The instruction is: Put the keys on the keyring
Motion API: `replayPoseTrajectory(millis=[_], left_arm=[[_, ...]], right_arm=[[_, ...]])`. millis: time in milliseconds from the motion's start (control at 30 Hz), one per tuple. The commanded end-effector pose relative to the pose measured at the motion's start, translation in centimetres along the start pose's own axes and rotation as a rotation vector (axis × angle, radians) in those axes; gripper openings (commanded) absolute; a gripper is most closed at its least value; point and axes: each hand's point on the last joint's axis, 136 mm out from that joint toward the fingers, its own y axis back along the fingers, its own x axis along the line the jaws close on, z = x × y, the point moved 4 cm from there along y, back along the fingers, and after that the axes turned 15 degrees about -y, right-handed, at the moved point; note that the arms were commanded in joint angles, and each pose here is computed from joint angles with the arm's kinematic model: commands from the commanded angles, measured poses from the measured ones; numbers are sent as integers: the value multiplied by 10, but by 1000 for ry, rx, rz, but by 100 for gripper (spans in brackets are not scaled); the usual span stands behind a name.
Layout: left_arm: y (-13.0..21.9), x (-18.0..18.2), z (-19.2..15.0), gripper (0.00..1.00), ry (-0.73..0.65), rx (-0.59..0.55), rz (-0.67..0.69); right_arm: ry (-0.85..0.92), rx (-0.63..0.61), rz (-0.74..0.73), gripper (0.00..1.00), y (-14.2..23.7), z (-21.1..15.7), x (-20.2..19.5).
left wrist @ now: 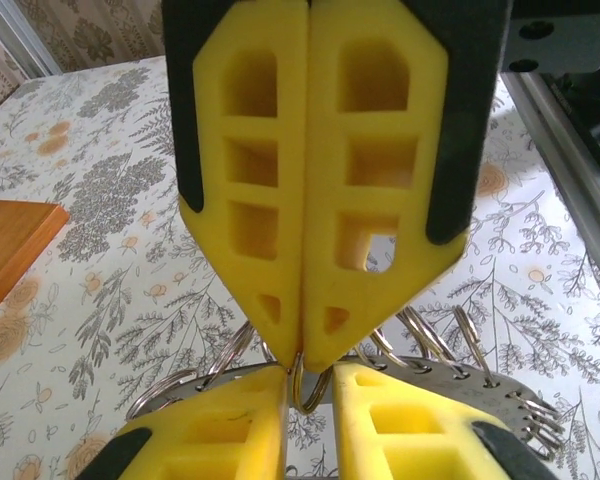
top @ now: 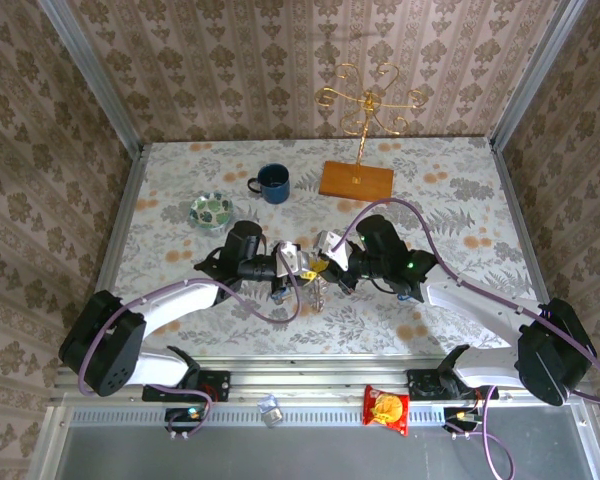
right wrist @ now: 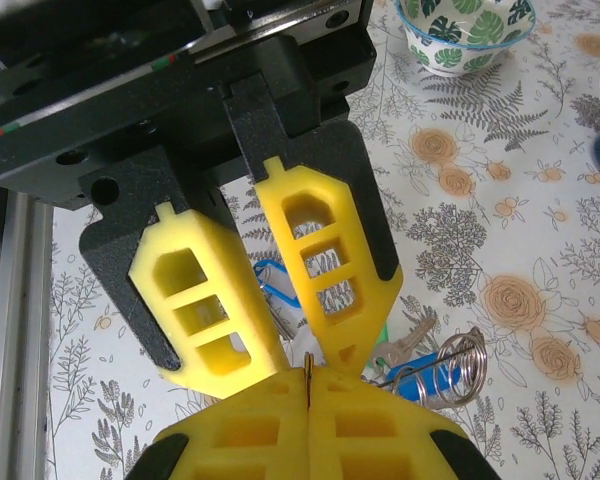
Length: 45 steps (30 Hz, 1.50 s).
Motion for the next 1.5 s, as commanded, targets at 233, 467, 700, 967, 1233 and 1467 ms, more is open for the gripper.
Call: replayPoseTrajectory(millis=[233, 467, 700, 967, 1233, 1467], left_arm=[[0, -4, 4, 0, -13, -42, 10], [3, -8, 4, 0, -29, -50, 30], [3, -9, 4, 0, -46, -56, 37], [3, -11, 6, 0, -60, -61, 34], [3, -13, 8, 0, -66, -69, 27], [2, -14, 9, 0, -70, -73, 11]], right_arm=[[9, -71, -6, 26, 12, 14, 4], [23, -199, -166, 46, 55, 2, -15], [68, -78, -190, 35, 47, -21, -12], [165, -10, -220, 33, 35, -22, -17], [219, -2, -241, 32, 19, -16, -20], [255, -18, -209, 33, 13, -9, -16]])
